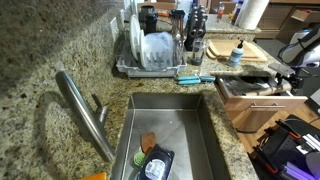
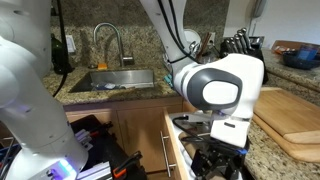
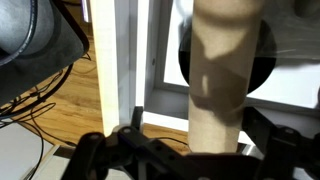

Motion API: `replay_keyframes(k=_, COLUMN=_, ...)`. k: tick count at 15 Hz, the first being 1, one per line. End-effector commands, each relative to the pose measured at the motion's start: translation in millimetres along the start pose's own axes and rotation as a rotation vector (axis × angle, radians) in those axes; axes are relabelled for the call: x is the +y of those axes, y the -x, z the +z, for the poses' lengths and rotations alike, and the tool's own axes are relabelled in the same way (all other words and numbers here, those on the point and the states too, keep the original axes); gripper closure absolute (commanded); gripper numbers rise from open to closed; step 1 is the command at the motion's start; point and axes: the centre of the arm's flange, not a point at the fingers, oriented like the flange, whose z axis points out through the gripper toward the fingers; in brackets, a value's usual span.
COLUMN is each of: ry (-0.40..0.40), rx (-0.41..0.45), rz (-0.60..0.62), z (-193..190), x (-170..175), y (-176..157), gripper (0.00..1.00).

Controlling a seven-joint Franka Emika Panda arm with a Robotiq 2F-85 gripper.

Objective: Remove the brown paper roll from the open drawer and put it on the countertop

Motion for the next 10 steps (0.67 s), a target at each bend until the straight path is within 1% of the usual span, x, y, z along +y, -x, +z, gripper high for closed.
replay_keyframes(k=1, ry=0.022, rx=-0.013, rz=-0.003, z=9, x=-4, y=-2, gripper=0.0)
replay_keyframes(k=3, ry=0.05, rx=-0.035, rz=0.014, z=20, x=-6, y=-3, gripper=0.0)
replay_keyframes(k=5, ry=0.061, rx=-0.051, rz=0.025, z=28, x=-5, y=-4, gripper=0.0)
replay_keyframes(k=6, ry=0.063, rx=-0.049, rz=0.028, z=30, x=-4, y=-4, gripper=0.25)
replay_keyframes(k=7, ry=0.065, rx=-0.052, rz=0.032, z=31, x=-4, y=-4, gripper=0.26)
replay_keyframes(k=9, ry=0.071, rx=-0.049, rz=0.042, z=33, x=-5, y=-4, gripper=0.4)
replay_keyframes(k=10, ry=0.073, rx=-0.046, rz=0.041, z=34, x=-5, y=-5, gripper=0.48)
